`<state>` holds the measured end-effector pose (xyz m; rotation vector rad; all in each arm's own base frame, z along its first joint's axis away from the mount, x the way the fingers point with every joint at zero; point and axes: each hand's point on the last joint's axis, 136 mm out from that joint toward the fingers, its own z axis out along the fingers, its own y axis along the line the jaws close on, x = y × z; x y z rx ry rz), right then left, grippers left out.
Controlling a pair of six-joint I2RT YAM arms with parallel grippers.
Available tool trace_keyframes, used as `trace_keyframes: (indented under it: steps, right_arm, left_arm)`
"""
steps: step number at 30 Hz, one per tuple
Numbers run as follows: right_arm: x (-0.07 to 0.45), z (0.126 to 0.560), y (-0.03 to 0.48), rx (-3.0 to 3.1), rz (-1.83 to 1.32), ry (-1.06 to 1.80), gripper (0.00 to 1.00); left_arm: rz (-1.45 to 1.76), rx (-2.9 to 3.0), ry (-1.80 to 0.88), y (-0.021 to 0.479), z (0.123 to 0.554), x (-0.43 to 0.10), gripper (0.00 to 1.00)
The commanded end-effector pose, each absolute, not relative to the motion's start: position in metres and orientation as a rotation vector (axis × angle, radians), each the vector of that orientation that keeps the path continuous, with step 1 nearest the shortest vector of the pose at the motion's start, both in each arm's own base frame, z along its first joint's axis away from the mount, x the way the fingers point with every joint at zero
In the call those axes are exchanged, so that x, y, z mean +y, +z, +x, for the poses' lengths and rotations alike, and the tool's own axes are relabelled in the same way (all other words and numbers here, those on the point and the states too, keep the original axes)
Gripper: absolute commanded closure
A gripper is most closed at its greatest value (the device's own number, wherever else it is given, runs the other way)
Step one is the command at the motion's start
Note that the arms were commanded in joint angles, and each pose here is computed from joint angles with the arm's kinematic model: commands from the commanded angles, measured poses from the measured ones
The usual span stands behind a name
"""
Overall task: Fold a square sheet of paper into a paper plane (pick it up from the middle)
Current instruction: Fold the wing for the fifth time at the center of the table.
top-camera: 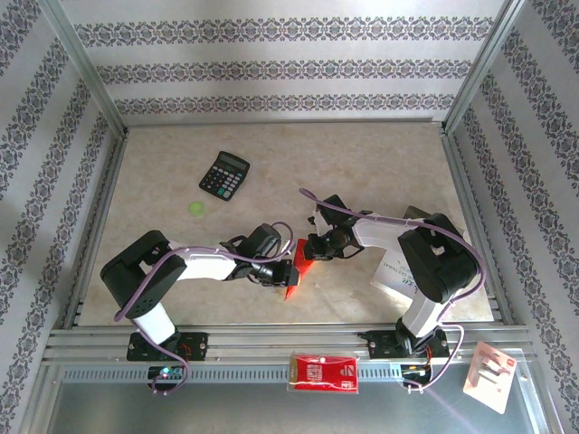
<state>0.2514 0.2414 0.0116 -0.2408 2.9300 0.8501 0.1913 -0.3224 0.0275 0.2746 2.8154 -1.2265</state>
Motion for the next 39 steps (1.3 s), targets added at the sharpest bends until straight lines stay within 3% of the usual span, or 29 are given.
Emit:
trace_keyframes:
  steps: [1,24,33,39]
  right_arm:
    - [0.222,0.243,-0.011,3.011,-0.226,0.704,0.87]
    - [0.221,0.241,-0.014,3.021,-0.229,0.699,0.87]
    - [0.221,0.241,-0.014,3.023,-0.23,0.696,0.87]
    - [0.221,0.241,-0.015,3.026,-0.23,0.698,0.87]
  left_arm:
    - [0.294,2.812,-1.207,0.021,0.192,-0.317,0.88]
    - [0.304,2.851,-1.084,0.011,0.185,-0.297,0.89]
    - [0.417,2.711,-1.208,0.055,0.184,-0.324,0.86]
    - [0.458,2.716,-1.247,0.054,0.186,-0.339,0.86]
